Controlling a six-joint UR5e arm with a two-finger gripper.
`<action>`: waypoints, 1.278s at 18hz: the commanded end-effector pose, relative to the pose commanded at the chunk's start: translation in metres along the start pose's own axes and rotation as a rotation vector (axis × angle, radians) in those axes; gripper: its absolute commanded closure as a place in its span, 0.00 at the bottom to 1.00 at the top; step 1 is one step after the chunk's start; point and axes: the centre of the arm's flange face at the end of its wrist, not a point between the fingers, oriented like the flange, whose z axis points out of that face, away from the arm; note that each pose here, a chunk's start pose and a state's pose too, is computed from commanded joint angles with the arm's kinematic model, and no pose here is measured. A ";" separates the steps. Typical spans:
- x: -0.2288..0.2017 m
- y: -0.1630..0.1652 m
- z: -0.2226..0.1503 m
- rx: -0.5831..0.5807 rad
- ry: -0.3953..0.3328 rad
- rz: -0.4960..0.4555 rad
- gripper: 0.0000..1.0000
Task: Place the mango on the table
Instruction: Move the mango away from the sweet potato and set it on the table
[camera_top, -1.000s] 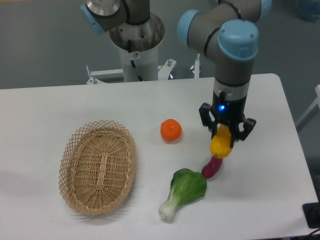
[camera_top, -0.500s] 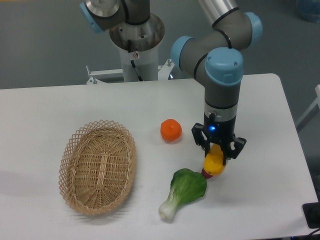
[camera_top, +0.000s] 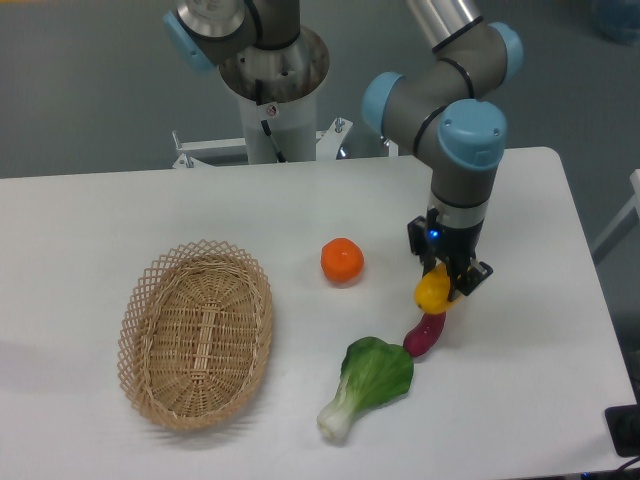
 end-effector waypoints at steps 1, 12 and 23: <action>0.007 0.007 0.006 0.000 0.005 0.032 0.55; 0.035 0.020 0.026 0.010 0.046 0.073 0.55; 0.043 0.019 0.025 0.014 0.049 0.054 0.00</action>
